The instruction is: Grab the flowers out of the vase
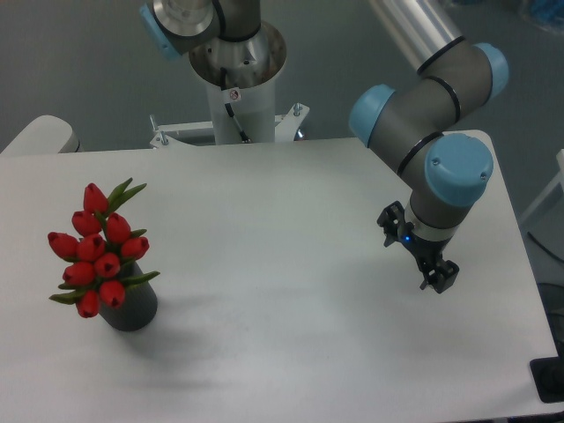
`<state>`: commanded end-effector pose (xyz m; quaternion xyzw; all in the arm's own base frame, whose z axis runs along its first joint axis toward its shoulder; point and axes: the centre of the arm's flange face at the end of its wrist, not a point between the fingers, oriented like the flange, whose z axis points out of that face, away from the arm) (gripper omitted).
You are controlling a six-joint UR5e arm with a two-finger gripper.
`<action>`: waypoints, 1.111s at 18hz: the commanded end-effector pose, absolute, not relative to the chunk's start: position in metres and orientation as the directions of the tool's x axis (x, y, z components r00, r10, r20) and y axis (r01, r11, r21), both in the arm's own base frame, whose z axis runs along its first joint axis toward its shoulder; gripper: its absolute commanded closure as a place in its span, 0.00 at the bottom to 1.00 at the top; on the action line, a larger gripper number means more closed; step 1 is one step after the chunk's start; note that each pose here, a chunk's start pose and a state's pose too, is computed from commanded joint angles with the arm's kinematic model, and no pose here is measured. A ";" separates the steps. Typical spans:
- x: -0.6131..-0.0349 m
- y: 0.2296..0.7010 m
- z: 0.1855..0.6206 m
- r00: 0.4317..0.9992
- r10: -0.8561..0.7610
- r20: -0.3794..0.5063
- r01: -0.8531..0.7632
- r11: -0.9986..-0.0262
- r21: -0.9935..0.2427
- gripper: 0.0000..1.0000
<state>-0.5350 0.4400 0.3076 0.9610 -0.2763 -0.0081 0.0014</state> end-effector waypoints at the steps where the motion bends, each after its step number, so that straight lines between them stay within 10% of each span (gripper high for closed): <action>1: -0.534 0.440 0.306 0.848 -0.530 -0.012 -0.530 -0.848 0.007 0.00; 15: -0.502 0.443 0.308 0.875 -0.485 0.017 -0.475 -0.863 -0.174 0.00; 20: -0.463 0.440 0.320 0.881 -0.473 0.026 -0.422 -0.808 -0.411 0.00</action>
